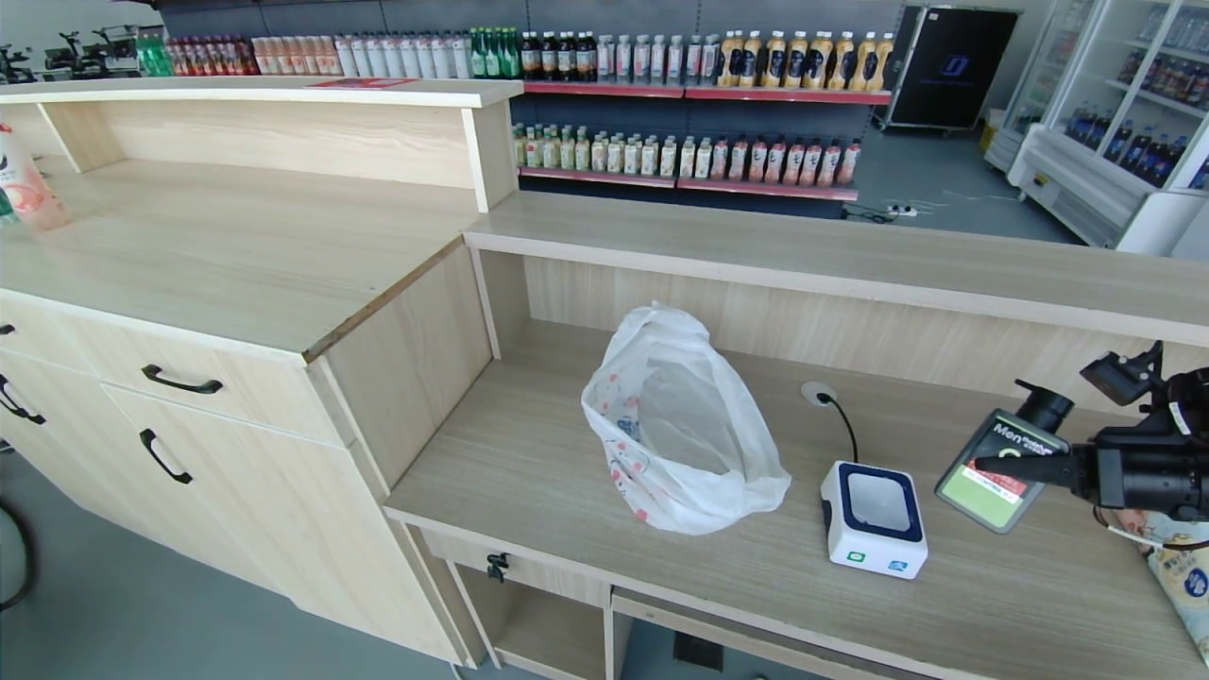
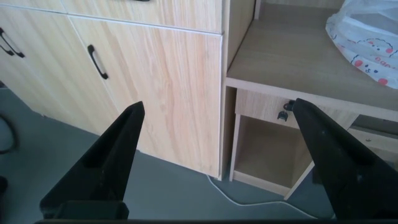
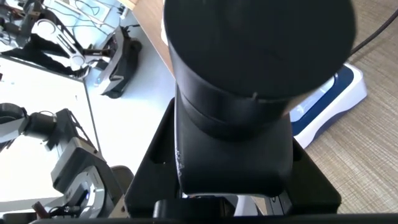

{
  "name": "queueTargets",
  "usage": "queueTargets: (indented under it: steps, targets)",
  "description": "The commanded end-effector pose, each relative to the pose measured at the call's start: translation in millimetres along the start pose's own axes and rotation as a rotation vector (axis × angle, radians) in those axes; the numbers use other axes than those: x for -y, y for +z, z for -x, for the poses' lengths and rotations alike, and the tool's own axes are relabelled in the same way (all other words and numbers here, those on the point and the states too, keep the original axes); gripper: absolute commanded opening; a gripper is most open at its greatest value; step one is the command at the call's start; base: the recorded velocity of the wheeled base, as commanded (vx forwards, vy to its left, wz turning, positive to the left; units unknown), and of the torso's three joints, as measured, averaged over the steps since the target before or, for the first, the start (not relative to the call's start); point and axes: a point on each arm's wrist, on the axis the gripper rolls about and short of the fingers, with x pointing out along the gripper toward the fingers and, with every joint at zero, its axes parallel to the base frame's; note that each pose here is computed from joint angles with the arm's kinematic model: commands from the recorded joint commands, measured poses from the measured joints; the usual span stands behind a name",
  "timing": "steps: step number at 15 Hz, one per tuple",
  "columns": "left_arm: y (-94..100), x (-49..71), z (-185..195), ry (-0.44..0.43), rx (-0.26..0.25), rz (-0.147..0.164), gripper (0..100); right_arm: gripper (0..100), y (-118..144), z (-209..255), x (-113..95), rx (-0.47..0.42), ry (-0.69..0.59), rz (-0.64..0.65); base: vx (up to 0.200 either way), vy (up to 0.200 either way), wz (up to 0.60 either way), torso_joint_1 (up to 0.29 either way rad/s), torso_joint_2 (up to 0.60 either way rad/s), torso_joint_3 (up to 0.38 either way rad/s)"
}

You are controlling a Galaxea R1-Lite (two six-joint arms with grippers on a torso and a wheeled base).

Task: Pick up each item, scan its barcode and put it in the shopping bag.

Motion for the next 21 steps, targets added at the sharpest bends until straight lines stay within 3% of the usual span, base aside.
queueTargets:
  steps: [1, 13, 15, 18, 21]
  targets:
    - [-0.1, 0.0, 0.0, 0.001, 0.000, 0.000, 100, 0, 1.2, -0.5, -0.7, 0.000, 0.002, 0.006, 0.000, 0.000, 0.00, 0.000, 0.00, 0.000]
    - [-0.1, 0.0, 0.0, 0.001, 0.000, 0.000, 100, 0, 10.4, -11.3, -5.0, -0.012, 0.031, 0.050, 0.000, 0.000, 0.00, 0.000, 0.00, 0.000]
    - [-0.1, 0.0, 0.0, 0.001, 0.000, 0.000, 100, 0, 17.2, 3.2, -34.3, -0.003, -0.010, 0.043, 0.000, 0.000, 0.00, 0.000, 0.00, 0.000]
    - [-0.1, 0.0, 0.0, 0.001, 0.000, 0.000, 100, 0, 24.3, 42.1, -113.5, -0.013, -0.272, 0.156, 0.000, 0.000, 0.00, 0.000, 0.00, 0.000]
    - [-0.1, 0.0, 0.0, 0.001, 0.000, 0.000, 100, 0, 23.3, 69.3, -175.8, 0.020, -0.536, 0.292, 0.000, 0.000, 0.00, 0.000, 0.00, 0.000]
